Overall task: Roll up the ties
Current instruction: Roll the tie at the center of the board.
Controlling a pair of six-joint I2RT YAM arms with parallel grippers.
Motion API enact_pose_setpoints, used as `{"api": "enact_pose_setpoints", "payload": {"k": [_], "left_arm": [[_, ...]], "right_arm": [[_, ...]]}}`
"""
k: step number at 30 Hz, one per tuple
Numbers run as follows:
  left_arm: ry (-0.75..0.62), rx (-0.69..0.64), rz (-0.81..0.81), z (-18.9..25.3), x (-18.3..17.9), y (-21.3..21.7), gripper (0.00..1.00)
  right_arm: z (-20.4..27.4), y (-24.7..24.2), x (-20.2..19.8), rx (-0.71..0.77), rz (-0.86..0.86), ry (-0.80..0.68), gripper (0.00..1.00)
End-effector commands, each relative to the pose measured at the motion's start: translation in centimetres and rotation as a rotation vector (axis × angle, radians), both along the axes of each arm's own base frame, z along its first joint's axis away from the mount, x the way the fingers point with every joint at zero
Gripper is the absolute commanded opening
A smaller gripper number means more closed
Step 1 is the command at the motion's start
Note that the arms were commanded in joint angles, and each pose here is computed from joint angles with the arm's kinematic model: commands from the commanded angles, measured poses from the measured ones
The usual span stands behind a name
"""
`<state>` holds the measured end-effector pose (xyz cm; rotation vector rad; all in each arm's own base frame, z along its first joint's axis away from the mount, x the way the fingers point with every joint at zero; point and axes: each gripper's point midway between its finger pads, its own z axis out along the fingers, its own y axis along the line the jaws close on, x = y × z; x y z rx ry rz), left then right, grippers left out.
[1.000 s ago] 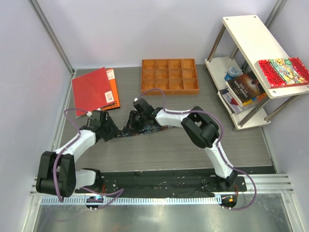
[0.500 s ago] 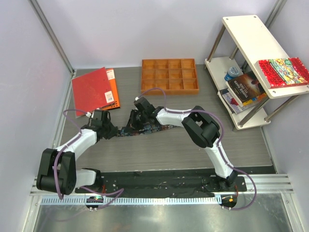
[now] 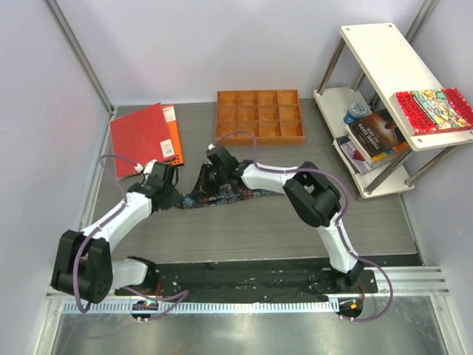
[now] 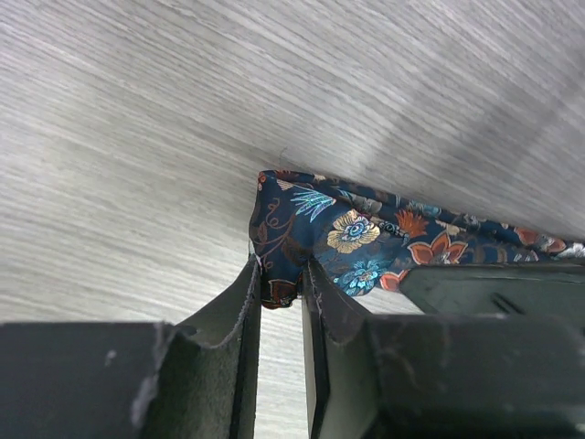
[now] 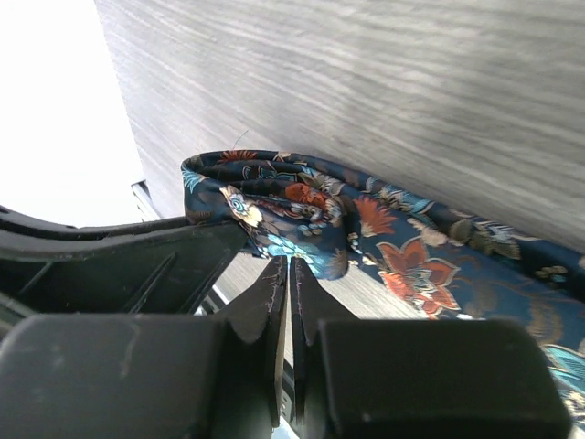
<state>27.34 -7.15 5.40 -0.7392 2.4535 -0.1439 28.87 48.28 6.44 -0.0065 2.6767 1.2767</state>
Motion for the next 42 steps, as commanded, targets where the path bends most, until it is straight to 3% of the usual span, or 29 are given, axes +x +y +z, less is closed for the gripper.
{"api": "enact_pose_setpoints", "payload": {"k": [1, 15, 26, 32, 42], "left_arm": [[-0.03, 0.07, 0.008, 1.9, 0.2, 0.6, 0.19], [-0.04, 0.182, -0.047, 5.7, 0.1, 0.2, 0.19], [-0.01, 0.231, -0.084, 5.5, -0.4, -0.3, 0.18], [0.001, 0.276, -0.117, 5.1, 0.1, -1.6, 0.18], [0.071, 0.496, -0.176, 4.1, 0.5, -2.6, 0.16]], "right_arm": [[1.7, 1.8, -0.1, 0.053, 0.01, -0.037, 0.1], [1.5, 5.9, -0.3, 0.119, 0.029, -0.002, 0.1], [3.0, 7.0, -0.4, 0.193, 0.046, -0.012, 0.1], [3.0, 5.7, -0.6, 0.18, 0.045, -0.014, 0.1], [3.6, -0.5, 0.0, 0.132, -0.001, -0.014, 0.14]]}}
